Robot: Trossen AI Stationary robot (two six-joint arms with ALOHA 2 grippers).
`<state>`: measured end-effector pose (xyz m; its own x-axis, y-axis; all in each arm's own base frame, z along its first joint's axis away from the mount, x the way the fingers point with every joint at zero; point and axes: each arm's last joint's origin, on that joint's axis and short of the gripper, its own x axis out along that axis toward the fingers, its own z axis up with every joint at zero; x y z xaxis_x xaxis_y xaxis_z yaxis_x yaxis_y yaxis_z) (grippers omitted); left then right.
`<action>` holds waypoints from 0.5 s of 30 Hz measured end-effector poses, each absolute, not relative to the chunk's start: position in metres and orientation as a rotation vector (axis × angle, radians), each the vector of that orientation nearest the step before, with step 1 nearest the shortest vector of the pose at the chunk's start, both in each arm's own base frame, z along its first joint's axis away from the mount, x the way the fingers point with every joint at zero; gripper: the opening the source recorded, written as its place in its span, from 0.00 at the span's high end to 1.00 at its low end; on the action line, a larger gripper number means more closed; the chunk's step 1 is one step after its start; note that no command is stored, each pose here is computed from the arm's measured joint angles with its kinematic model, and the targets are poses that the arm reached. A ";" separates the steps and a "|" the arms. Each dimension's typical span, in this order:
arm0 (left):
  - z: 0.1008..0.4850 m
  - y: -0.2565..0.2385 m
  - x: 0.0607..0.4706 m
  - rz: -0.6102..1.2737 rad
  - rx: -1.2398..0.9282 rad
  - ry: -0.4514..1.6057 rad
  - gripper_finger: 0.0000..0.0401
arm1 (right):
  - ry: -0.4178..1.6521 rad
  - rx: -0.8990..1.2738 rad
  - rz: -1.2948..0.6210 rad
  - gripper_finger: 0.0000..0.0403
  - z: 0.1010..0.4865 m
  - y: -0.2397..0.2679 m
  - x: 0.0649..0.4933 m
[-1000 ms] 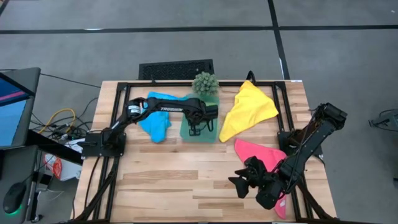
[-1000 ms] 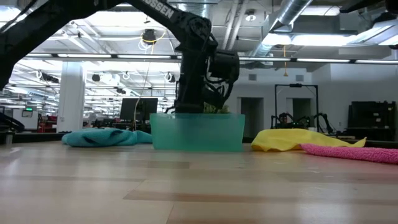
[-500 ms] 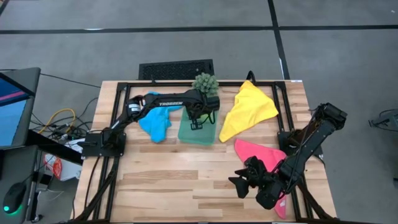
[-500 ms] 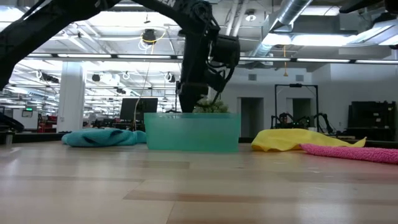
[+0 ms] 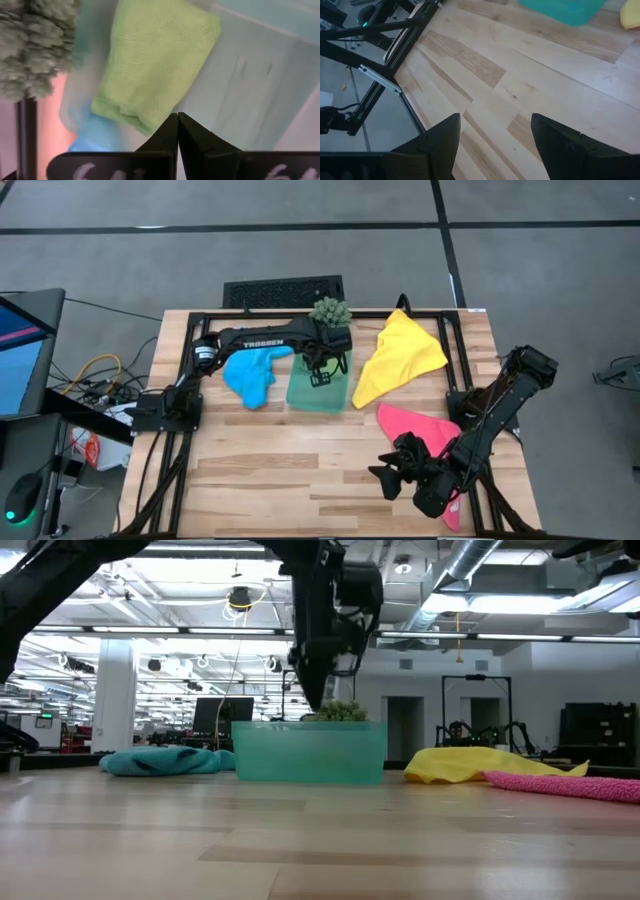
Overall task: Fold microfiber towels
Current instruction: Put the green micro fiber cloth into the green bin
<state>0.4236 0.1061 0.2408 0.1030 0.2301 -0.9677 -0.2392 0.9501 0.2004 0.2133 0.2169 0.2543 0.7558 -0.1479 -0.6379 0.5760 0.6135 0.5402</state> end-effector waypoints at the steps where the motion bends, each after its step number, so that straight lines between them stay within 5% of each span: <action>1: 0.234 0.107 0.424 0.342 -0.017 1.429 1.00 | 0.585 0.810 -0.445 0.33 0.254 0.217 0.213; 15: 0.152 0.124 0.401 0.396 -0.020 1.513 1.00 | 0.584 0.812 -0.444 0.33 0.254 0.217 0.214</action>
<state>0.4009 0.1238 0.1515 0.0066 0.2407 -0.9706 -0.2655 0.9362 0.2303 0.2135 0.2170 0.2544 0.7565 -0.1464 -0.6374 0.5751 0.6129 0.5418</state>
